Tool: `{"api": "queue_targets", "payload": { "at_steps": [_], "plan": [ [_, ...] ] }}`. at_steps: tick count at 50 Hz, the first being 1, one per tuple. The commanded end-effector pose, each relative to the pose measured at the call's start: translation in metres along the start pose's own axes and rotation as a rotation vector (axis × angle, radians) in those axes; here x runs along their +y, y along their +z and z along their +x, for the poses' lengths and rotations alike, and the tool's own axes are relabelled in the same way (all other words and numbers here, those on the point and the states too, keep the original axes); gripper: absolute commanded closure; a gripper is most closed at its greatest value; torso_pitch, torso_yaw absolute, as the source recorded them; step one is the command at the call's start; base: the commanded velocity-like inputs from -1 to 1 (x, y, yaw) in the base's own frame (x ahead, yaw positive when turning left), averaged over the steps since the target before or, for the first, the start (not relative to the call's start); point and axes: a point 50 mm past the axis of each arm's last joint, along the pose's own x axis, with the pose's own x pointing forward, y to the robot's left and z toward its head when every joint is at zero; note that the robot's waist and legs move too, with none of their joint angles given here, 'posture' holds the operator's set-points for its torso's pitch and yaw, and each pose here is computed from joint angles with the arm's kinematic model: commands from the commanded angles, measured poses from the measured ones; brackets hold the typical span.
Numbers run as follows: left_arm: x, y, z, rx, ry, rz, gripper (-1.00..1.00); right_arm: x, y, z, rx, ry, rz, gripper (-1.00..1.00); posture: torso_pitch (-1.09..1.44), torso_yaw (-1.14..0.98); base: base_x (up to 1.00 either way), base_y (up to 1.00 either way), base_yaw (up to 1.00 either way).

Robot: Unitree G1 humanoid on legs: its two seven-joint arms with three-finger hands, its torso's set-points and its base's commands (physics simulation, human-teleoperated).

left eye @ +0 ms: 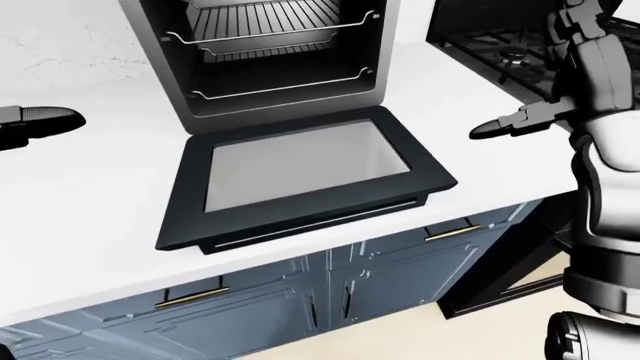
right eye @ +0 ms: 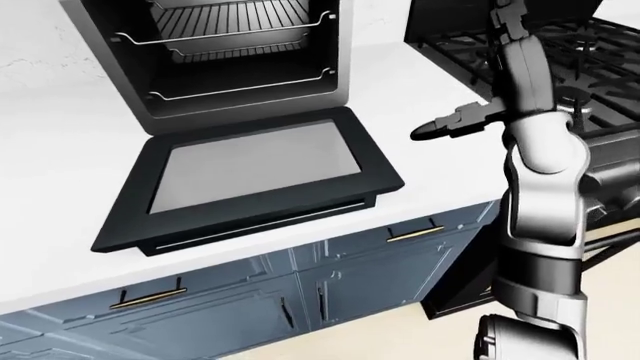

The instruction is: Close the toaster oven door.

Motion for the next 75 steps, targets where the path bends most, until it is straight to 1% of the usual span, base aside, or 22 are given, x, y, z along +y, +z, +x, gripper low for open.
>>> {"api": "queue_targets", "payload": {
  "at_steps": [1,7,20,31,52,61,75],
  "plan": [
    [0.003,0.017,0.000,-0.082,0.015,0.010,-1.00,-0.008,0.019,0.002,-0.088,-0.028,-0.034,-1.00,0.00,0.00,0.00,0.00,0.00],
    [0.003,0.017,0.000,-0.081,0.014,0.009,-1.00,-0.003,0.017,0.003,-0.089,-0.013,-0.036,-1.00,0.00,0.00,0.00,0.00,0.00],
    [0.003,0.016,-0.001,-0.079,0.012,0.011,-1.00,0.011,0.006,-0.005,-0.072,0.020,-0.031,-1.00,0.00,0.00,0.00,0.00,0.00],
    [0.004,0.018,0.000,-0.079,0.012,0.011,-1.00,0.018,-0.004,-0.013,-0.054,0.042,-0.038,-1.00,0.00,0.00,0.00,0.00,0.00],
    [0.003,0.016,0.000,-0.078,0.010,0.011,-1.00,0.019,-0.012,-0.018,-0.045,0.052,-0.070,-1.00,0.00,0.00,0.00,0.00,0.00],
    [0.002,0.017,-0.001,-0.078,0.009,0.011,-1.00,0.022,-0.020,-0.021,-0.037,0.058,-0.088,-1.00,0.00,0.00,0.00,0.00,0.00],
    [0.002,0.016,-0.001,-0.076,0.008,0.011,-1.00,0.019,-0.028,-0.021,-0.024,0.048,-0.113,-1.00,0.00,0.00,0.00,0.00,0.00]
  ]
}}
